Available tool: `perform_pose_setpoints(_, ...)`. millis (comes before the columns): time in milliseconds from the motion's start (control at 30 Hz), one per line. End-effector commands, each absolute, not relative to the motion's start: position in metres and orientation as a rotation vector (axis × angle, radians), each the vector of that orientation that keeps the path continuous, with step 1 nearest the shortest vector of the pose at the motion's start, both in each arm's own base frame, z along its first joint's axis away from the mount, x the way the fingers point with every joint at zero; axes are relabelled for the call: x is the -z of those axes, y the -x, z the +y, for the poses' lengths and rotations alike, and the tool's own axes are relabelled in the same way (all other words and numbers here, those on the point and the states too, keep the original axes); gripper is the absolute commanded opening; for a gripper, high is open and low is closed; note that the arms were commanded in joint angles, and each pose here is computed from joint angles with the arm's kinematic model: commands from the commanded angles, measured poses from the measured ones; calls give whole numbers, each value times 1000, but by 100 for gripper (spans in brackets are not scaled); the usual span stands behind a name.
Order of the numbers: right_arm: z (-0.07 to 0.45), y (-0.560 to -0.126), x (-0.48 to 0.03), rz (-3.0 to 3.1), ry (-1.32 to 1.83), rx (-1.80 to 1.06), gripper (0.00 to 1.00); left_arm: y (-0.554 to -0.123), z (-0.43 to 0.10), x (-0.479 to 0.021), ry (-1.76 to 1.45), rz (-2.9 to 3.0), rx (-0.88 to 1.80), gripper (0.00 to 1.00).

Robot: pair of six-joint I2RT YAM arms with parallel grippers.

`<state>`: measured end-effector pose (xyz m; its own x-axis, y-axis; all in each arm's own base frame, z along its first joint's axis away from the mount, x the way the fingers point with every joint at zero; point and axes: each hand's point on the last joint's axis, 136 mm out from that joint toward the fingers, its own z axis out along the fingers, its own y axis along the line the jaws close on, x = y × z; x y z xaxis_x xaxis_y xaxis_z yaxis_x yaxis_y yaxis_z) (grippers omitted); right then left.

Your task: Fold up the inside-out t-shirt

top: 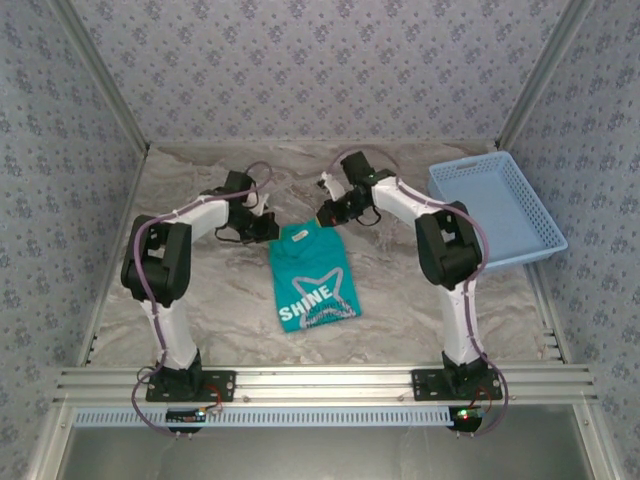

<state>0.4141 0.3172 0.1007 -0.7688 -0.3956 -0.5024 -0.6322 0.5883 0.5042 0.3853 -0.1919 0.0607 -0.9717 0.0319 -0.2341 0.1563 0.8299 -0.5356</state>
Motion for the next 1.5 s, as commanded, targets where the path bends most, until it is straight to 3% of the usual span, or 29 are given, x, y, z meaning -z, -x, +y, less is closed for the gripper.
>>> perform_pose_setpoints(0, 314, -430, -164, 2254, 858, -917, 0, -408, -192, -130, -272, 2582, 898, 0)
perform_pose_setpoints(233, 300, -433, -270, 1931, 902, -757, 0, -426, -195, -260, -527, 2255, 853, 0)
perform_pose_setpoints(400, 281, -398, -316, 1653, 926, -576, 0, -375, -211, -334, -871, 1915, 700, 0)
perform_pose_setpoints(467, 279, -373, -304, 1583, 974, -490, 0, -346, -218, -324, -1000, 1814, 619, 0)
perform_pose_setpoints(667, 276, -309, -183, 1699, 1120, -371, 0, -255, -235, -225, -1203, 1643, 514, 0)
perform_pose_setpoints(833, 263, -263, -119, 1797, 1144, -356, 0, -225, -220, -154, -1192, 1776, 388, 0)
perform_pose_setpoints(1033, 247, -221, -117, 1795, 1254, -527, 0, -210, -199, -135, -1064, 1904, 363, 0)
perform_pose_setpoints(1167, 237, -221, -133, 1799, 1201, -569, 0, -196, -199, -137, -1064, 1921, 426, 0)
perform_pose_setpoints(1367, 236, -207, -148, 1835, 1262, -649, 0, -167, -233, -145, -1099, 1937, 733, 0)
perform_pose_setpoints(1467, 240, -200, -153, 1854, 1275, -691, 0, -172, -234, -148, -961, 2050, 778, 0)
